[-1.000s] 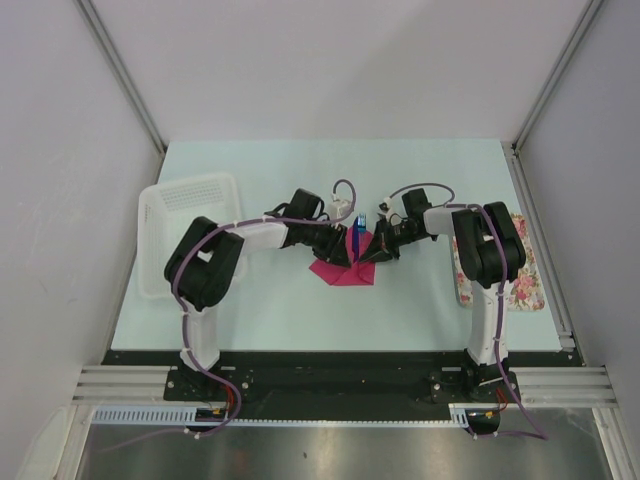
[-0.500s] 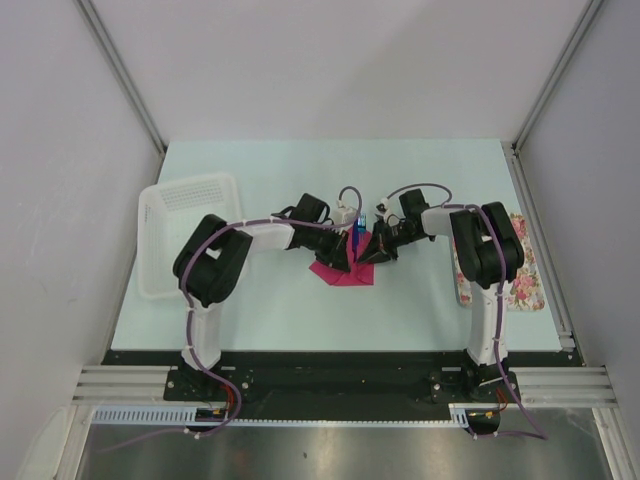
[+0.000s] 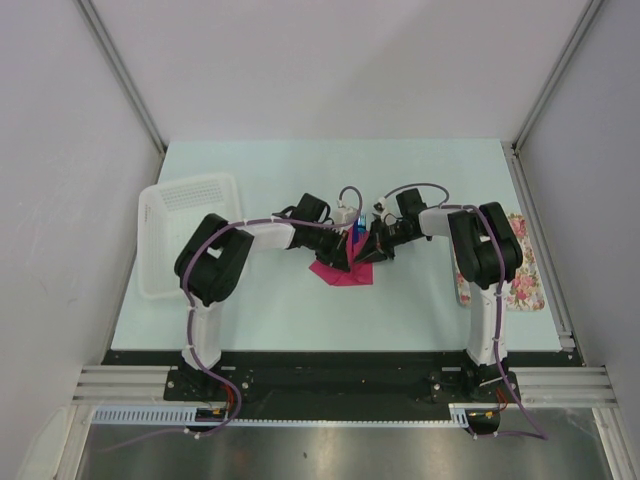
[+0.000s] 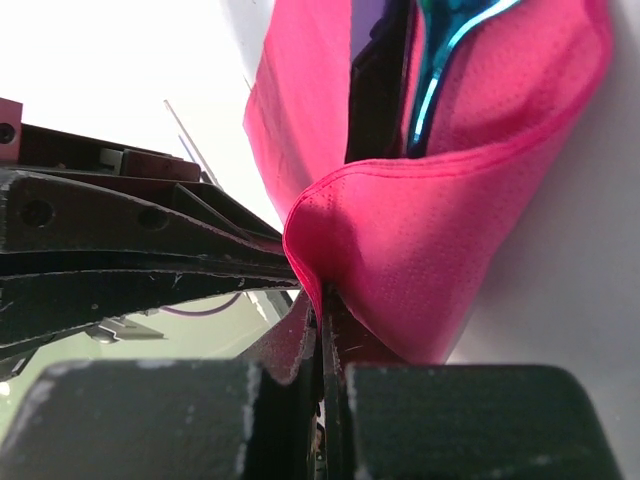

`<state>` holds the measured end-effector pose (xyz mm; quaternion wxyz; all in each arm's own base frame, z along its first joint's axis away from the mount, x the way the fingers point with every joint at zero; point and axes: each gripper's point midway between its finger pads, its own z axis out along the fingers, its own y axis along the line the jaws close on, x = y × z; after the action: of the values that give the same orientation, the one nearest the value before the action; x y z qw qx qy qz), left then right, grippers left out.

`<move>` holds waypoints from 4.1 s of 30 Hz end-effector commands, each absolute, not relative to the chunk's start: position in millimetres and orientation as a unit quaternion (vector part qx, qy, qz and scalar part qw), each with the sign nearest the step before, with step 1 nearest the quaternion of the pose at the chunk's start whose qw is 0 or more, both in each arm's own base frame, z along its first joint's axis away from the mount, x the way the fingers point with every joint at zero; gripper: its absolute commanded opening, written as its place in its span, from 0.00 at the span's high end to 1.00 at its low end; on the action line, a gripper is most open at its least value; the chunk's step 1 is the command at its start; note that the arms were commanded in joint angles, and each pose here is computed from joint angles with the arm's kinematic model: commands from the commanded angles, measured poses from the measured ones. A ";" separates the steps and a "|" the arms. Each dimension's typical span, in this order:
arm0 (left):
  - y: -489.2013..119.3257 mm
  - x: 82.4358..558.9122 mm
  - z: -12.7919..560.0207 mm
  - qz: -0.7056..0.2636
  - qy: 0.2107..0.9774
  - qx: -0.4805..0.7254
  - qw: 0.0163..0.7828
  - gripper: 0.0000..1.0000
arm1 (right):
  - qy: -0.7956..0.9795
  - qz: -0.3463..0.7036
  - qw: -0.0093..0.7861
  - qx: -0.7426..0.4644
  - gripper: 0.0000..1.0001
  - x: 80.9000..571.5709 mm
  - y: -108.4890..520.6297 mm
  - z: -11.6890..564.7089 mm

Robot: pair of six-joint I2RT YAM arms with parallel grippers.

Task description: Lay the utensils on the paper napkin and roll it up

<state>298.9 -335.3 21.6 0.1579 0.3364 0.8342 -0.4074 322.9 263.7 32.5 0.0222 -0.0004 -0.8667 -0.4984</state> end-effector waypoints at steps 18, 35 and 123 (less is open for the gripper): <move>-306.7 329.4 62.2 -0.443 0.814 0.288 0.240 0.64 | -0.858 -0.513 0.021 0.005 0.61 333.2 276.1 28.9; -306.8 350.4 114.6 -0.523 0.775 0.192 0.299 0.42 | -0.859 -0.511 0.023 0.001 0.46 333.2 277.9 28.3; -335.8 307.5 88.8 -0.496 0.797 0.268 0.218 0.88 | -0.949 -0.295 -0.061 0.097 1.00 345.5 253.2 -21.9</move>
<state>322.3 -318.6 70.7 0.2043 0.2267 0.8314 -0.4644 344.5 272.4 15.8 -0.0673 0.0904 -0.9302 -0.3494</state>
